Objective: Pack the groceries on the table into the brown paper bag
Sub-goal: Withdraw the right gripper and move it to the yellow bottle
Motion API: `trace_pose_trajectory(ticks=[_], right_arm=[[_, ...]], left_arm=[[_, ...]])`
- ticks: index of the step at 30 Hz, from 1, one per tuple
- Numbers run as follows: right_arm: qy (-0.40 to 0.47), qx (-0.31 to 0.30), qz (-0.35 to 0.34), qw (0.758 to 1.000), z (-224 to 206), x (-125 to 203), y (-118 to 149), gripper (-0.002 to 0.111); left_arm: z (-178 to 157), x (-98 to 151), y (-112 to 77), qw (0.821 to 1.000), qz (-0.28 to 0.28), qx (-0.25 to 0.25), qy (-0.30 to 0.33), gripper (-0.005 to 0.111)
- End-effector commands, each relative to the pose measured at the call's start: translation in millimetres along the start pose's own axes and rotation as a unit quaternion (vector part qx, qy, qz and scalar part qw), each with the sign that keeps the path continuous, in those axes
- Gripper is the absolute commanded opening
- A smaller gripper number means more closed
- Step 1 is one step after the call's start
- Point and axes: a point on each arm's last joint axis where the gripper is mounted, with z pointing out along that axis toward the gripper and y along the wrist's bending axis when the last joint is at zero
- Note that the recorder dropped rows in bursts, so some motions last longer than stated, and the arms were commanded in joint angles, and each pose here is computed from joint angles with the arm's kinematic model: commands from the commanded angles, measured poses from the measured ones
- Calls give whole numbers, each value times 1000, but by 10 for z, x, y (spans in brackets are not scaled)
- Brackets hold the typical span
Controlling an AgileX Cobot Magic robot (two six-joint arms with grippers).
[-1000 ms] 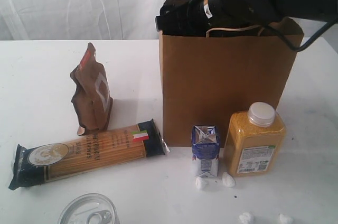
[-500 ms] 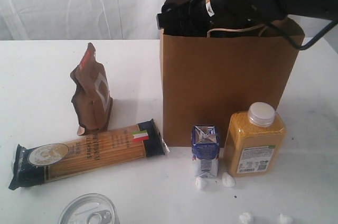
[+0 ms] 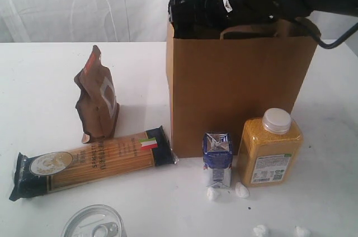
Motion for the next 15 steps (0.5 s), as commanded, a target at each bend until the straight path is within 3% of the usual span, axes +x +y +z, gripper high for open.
trace_pose_trajectory(ticks=[1, 9, 15], right_arm=[[-25, 2, -7, 1000, -118, -91, -54, 96], [-111, -6, -26, 993, -826, -391, -258, 96], [-145, 22, -30, 989, -1416, -473, -522, 96]], left_arm=[[0, 9, 0, 1000, -3, -1, 0, 0], [0, 9, 0, 1000, -3, -1, 0, 0], [0, 9, 0, 1000, -3, -1, 0, 0]])
